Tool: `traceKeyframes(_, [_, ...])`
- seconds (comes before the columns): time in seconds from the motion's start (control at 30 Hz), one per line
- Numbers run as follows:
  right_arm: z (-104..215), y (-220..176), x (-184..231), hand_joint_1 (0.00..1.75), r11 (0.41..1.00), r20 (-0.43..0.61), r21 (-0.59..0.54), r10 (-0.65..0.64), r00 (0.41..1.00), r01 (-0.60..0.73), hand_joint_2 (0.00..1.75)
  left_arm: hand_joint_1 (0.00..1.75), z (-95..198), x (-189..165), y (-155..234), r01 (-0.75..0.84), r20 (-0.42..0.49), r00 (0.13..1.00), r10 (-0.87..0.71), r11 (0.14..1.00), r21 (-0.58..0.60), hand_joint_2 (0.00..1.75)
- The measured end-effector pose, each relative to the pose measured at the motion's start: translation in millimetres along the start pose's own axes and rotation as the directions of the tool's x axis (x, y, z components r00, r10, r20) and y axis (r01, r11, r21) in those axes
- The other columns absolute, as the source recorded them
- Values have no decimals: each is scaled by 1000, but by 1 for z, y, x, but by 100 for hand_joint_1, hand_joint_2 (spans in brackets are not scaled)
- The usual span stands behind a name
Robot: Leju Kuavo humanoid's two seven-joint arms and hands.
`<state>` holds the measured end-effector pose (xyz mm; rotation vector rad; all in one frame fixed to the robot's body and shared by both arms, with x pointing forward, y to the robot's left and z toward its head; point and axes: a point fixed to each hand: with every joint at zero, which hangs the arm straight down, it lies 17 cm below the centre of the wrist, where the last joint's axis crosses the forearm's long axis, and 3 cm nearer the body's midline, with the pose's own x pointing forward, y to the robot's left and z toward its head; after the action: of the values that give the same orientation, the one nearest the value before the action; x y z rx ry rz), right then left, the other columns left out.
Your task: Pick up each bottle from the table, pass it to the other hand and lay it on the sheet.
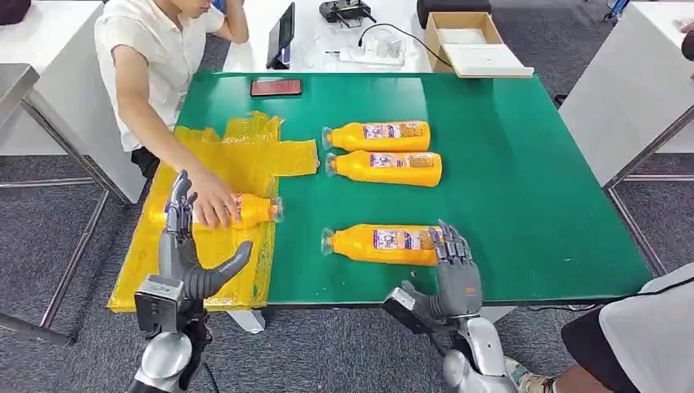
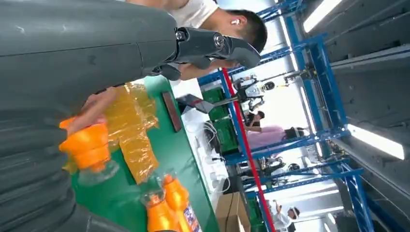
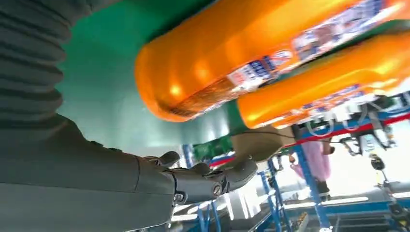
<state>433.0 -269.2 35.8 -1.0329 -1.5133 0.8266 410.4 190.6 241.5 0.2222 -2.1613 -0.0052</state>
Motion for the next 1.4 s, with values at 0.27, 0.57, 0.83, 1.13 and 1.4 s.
traceKeyframes(0.27, [-27, -1, -26, 0, 999, -55, 34, 42, 998, -40, 175, 0, 1, -3, -10, -23, -17, 1000, 23, 1000, -12, 175])
traceKeyframes(0.57, [-43, 14, -42, 0, 993, -98, 111, 62, 993, -51, 175, 0, -2, -5, -18, -57, -29, 998, 56, 998, -23, 175])
traceKeyframes(0.83, [-50, 35, -52, 0, 972, -139, 230, 72, 988, -39, 175, 0, -4, -6, -28, -96, -42, 995, 94, 994, -50, 175])
traceKeyframes(1.13, [-60, 49, -54, 0, 943, -152, 332, 79, 985, -24, 175, 0, -7, -9, -39, -132, -56, 990, 128, 988, -80, 175])
traceKeyframes(1.4, [-58, 65, -39, 175, 913, -89, 406, 83, 993, -40, 175, 0, -10, -7, -49, -159, -59, 986, 154, 982, -104, 175])
